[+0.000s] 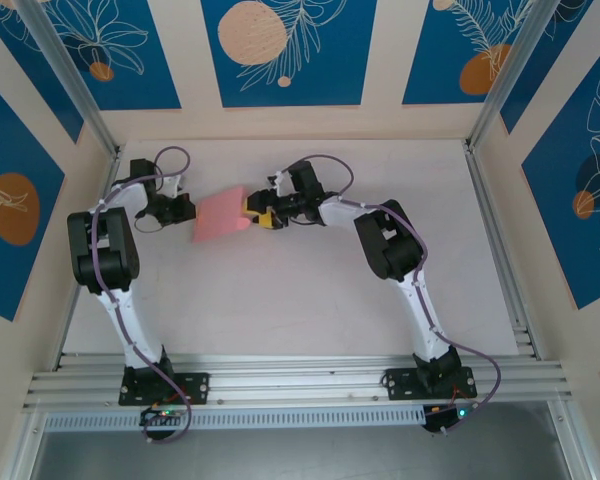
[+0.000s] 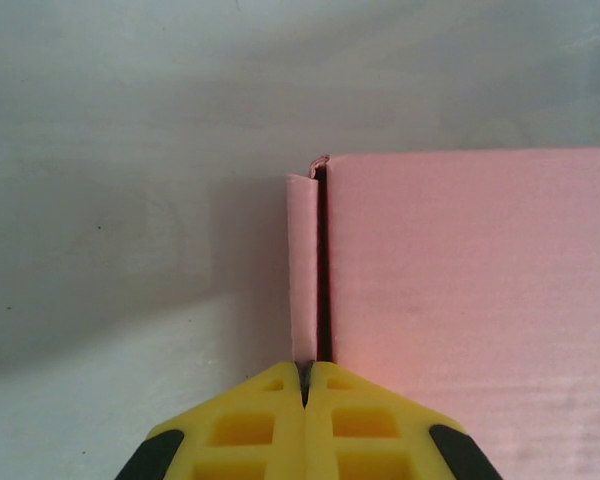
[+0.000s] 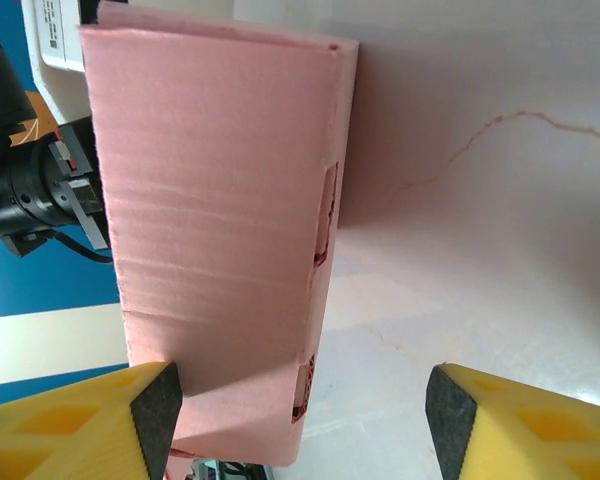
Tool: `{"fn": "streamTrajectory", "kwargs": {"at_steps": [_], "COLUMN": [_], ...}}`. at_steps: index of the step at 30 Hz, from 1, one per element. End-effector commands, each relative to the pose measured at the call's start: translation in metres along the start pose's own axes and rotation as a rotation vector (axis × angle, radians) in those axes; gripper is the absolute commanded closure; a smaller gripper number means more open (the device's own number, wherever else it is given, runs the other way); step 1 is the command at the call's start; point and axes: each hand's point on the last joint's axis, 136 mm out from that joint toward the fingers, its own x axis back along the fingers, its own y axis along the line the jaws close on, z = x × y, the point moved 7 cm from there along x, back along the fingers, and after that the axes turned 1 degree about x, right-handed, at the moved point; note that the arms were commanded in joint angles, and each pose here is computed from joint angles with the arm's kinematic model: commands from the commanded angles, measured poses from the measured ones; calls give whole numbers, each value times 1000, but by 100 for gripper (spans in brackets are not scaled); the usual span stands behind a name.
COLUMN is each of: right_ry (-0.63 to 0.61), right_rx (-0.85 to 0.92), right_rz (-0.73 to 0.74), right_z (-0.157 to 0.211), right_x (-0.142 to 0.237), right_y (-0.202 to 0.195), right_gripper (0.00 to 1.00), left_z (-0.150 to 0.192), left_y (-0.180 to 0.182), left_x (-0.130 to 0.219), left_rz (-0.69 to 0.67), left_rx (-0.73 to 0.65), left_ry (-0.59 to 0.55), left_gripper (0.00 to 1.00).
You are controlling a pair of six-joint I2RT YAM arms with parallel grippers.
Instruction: Fold the paper box
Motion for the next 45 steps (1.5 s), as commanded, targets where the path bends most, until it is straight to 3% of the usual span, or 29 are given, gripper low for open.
{"fn": "streamTrajectory", "kwargs": {"at_steps": [1,21,29,45], "right_ry": [-36,-117,-63,-82], "right_rx": [19,67,103,124], "right_rz": [-21,-84,-6,-117], "right_z": [3,3,-4,-23], "right_x": [5,11,1,-4], "right_y": [14,24,28,34], "right_gripper": [31,21,21,21], "left_z": [23,22,13,0], "left_y": [9,10,4,-3], "left_x": [-19,-22,-15,-6], "left_rz": [-8,-3,8,23], "left_rx": [44,43,33,22], "left_ry": [120,126,89,50], "left_gripper": [100,100,100,100]}}
